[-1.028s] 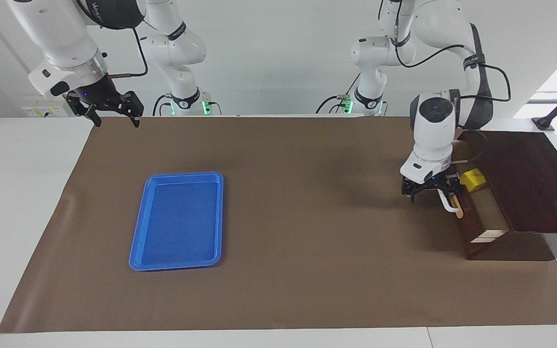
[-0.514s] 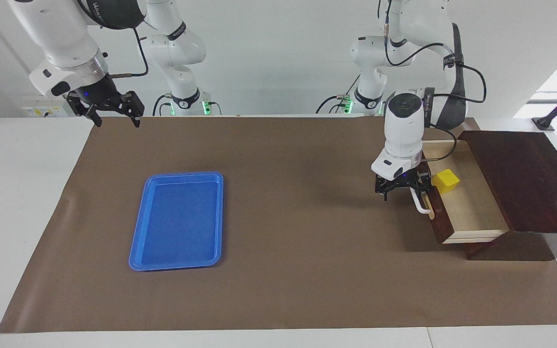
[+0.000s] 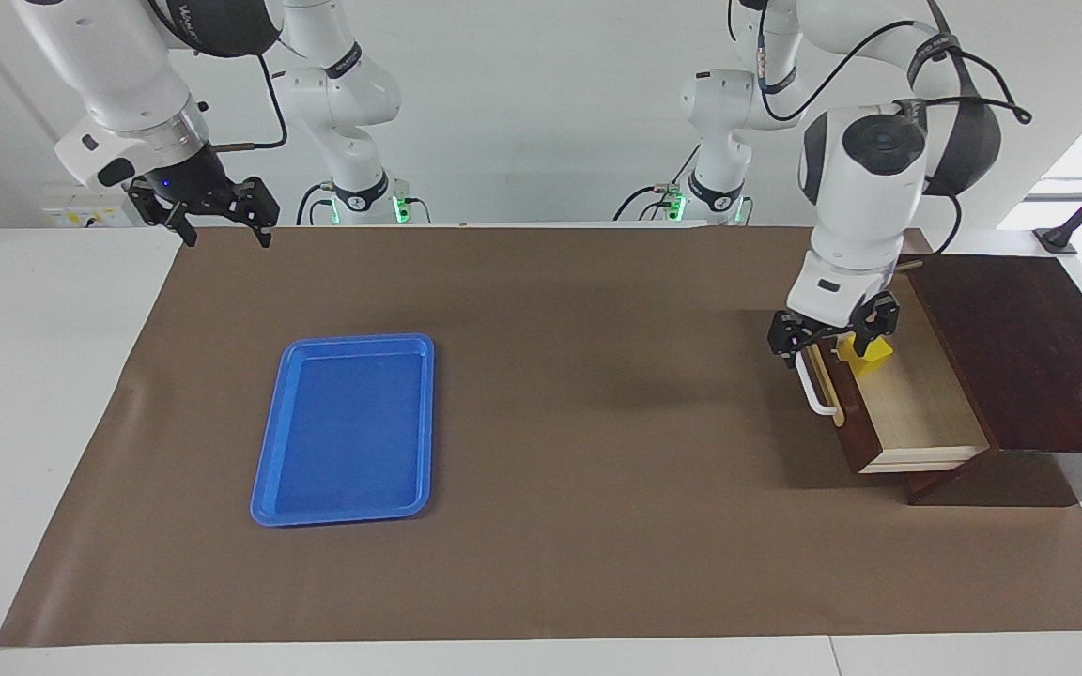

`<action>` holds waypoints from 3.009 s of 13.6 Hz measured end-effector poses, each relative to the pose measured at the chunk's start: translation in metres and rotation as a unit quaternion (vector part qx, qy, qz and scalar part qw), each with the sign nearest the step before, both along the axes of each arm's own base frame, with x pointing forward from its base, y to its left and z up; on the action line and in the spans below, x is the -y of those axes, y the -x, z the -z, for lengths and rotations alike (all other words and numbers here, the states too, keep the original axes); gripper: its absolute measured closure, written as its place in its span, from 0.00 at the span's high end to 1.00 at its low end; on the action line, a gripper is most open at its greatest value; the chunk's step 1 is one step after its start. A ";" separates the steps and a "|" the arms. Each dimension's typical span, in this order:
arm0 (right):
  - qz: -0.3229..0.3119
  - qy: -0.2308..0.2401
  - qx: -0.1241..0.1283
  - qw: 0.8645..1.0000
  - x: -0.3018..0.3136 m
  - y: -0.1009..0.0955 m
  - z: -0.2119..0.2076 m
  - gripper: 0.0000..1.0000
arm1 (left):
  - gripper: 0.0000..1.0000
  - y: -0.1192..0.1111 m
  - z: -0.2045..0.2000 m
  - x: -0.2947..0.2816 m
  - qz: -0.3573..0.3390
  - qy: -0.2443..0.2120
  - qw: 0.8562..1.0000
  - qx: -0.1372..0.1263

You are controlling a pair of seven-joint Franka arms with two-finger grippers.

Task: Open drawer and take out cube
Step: 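Grasp the yellow cube in the drawer with the left gripper, then lift the cube with the left gripper while the right gripper approaches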

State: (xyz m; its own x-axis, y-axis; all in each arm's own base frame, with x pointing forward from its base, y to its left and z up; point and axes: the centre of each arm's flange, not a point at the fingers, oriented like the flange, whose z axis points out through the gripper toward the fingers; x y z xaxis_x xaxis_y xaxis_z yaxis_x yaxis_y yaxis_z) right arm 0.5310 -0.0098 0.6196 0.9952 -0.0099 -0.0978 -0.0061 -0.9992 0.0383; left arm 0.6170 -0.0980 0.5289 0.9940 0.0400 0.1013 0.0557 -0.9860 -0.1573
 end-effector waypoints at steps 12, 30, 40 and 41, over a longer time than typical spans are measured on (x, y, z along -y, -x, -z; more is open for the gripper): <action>-0.086 -0.029 -0.019 0.996 -0.010 0.008 0.020 1.00 | 1.00 0.030 0.072 -0.107 -0.100 0.054 0.993 -0.023; -0.602 -0.256 0.138 0.744 -0.176 0.057 0.089 1.00 | 0.55 0.020 -0.018 -0.093 -0.218 0.067 0.972 -0.050; -0.711 -0.297 0.228 0.595 -0.260 0.035 0.170 1.00 | 0.55 0.072 -0.014 0.144 -0.605 0.110 0.788 0.005; -0.716 -0.295 0.227 0.591 -0.271 0.037 0.173 1.00 | 0.55 0.084 -0.009 0.167 -0.626 0.119 0.770 0.009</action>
